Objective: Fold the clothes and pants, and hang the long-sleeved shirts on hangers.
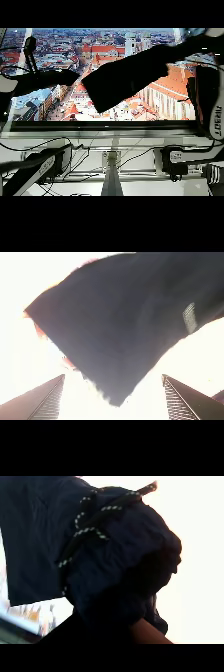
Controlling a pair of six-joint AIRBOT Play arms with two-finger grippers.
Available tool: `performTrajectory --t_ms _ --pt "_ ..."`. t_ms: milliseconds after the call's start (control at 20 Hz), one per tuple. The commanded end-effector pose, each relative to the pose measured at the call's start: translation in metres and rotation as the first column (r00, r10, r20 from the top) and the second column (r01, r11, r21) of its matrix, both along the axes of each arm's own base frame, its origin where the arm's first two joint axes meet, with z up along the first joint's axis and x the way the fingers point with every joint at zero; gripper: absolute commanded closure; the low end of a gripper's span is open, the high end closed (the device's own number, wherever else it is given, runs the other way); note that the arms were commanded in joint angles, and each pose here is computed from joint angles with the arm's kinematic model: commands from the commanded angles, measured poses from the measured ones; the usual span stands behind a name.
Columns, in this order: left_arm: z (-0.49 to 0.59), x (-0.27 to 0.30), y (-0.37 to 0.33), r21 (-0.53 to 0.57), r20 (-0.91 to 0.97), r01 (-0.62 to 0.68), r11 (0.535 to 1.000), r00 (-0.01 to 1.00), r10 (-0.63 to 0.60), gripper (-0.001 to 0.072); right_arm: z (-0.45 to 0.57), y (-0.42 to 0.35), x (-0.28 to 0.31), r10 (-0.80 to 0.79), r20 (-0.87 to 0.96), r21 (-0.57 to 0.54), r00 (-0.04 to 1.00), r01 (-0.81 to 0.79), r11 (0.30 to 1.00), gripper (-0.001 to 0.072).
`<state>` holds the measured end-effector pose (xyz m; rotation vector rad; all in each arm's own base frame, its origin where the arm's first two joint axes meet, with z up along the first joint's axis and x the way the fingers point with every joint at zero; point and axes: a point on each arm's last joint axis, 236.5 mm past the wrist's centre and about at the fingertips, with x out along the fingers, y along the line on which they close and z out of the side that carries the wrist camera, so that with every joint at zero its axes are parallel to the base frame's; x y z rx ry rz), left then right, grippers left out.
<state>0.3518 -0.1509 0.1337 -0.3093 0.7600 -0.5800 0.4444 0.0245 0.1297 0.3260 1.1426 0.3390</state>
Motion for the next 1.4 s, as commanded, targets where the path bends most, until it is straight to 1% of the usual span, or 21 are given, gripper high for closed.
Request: performTrajectory --t_ms 0,100,200,300,350,400,450,550,600,700,750,800,850,900,950,1050,1100,1200,1250,1300,1350 --pt "0.011 -0.005 0.000 0.008 0.024 0.011 1.000 1.000 -0.011 0.0018 0.055 -0.146 -0.043 -0.509 0.048 -0.042 0.860 0.511 0.859 0.0676" --pt "0.009 -0.005 0.002 0.024 0.023 0.011 1.000 1.000 -0.012 0.0018 0.082 -0.212 -0.087 -0.719 0.081 -0.024 0.690 0.722 0.691 0.0677" --pt "0.007 -0.005 0.004 0.038 0.024 0.011 0.999 1.000 -0.011 0.0019 0.105 -0.264 -0.140 -0.871 0.115 -0.009 0.478 0.877 0.480 0.0677" --pt "0.006 -0.005 0.006 0.047 0.024 0.010 0.999 1.000 -0.011 0.0019 0.118 -0.288 -0.192 -0.951 0.100 -0.003 0.292 0.956 0.293 0.0677" --pt "0.005 -0.005 0.006 0.049 0.024 0.010 0.999 1.000 -0.011 0.0019 0.117 -0.291 -0.212 -0.971 0.072 -0.012 0.228 0.974 0.227 0.0677" --pt "0.005 -0.005 0.006 0.049 0.024 0.010 0.999 1.000 -0.011 0.0019 0.114 -0.291 -0.230 -0.983 0.039 -0.036 0.182 0.983 0.181 0.0677" --pt "0.005 -0.005 0.006 0.048 0.024 0.010 0.999 1.000 -0.011 0.0019 0.111 -0.291 -0.244 -0.988 0.016 -0.064 0.156 0.986 0.155 0.0677" --pt "0.005 -0.005 0.006 0.048 0.023 0.010 0.999 1.000 -0.012 0.0019 0.100 -0.285 -0.265 -0.991 -0.049 -0.124 0.126 0.984 0.131 0.0677" --pt "0.005 -0.005 0.006 0.048 0.023 0.010 0.999 1.000 -0.012 0.0019 0.096 -0.280 -0.273 -0.993 -0.085 -0.147 0.087 0.984 0.099 0.0675" --pt "0.005 -0.005 0.006 0.048 0.023 0.010 0.999 1.000 -0.011 0.0019 0.091 -0.273 -0.280 -0.989 -0.146 -0.152 -0.001 0.988 0.022 0.0655" --pt "0.005 -0.005 0.006 0.048 0.023 0.010 0.999 1.000 -0.011 0.0019 0.091 -0.274 -0.280 -0.988 -0.153 -0.146 -0.022 0.989 0.001 0.0536" --pt "0.005 -0.005 0.006 0.048 0.023 0.010 0.999 1.000 -0.012 0.0019 0.091 -0.274 -0.281 -0.987 -0.157 -0.143 -0.037 0.990 -0.015 0.0297" --pt "0.005 -0.005 0.006 0.048 0.023 0.010 0.999 1.000 -0.011 0.0018 0.092 -0.275 -0.280 -0.987 -0.155 -0.139 -0.040 0.990 -0.018 0.0002" --pt "0.005 -0.005 0.006 0.048 0.023 0.010 0.999 1.000 -0.011 0.0018 0.092 -0.276 -0.279 -0.988 -0.148 -0.137 -0.036 0.990 -0.015 0.0034" --pt "0.005 -0.005 0.006 0.048 0.023 0.010 0.999 1.000 -0.011 0.0018 0.093 -0.277 -0.278 -0.990 -0.138 -0.137 -0.019 0.991 0.000 0.0036" --pt "0.005 -0.005 0.006 0.048 0.023 0.010 0.999 1.000 -0.011 0.0017 0.096 -0.281 -0.272 -0.994 -0.090 -0.134 0.061 0.988 0.072 0.0039" --pt "0.005 -0.005 0.006 0.048 0.023 0.010 0.999 1.000 -0.011 0.0018 0.098 -0.283 -0.267 -0.992 -0.063 -0.129 0.108 0.985 0.115 0.0073" --pt "0.005 -0.005 0.006 0.048 0.023 0.010 0.999 1.000 -0.011 0.0018 0.102 -0.287 -0.260 -0.991 -0.028 -0.118 0.131 0.984 0.133 0.0338" --pt "0.005 -0.005 0.006 0.048 0.023 0.010 0.999 1.000 -0.011 0.0018 0.104 -0.287 -0.252 -0.989 -0.010 -0.108 0.150 0.983 0.151 0.0434" --pt "0.005 -0.005 0.006 0.048 0.023 0.010 0.999 1.000 -0.011 0.0018 0.107 -0.283 -0.240 -0.983 0.008 -0.097 0.184 0.978 0.182 0.0589" --pt "0.005 -0.005 0.006 0.048 0.023 0.010 0.999 1.000 -0.011 0.0018 0.110 -0.273 -0.220 -0.965 0.030 -0.079 0.262 0.963 0.259 0.0677"
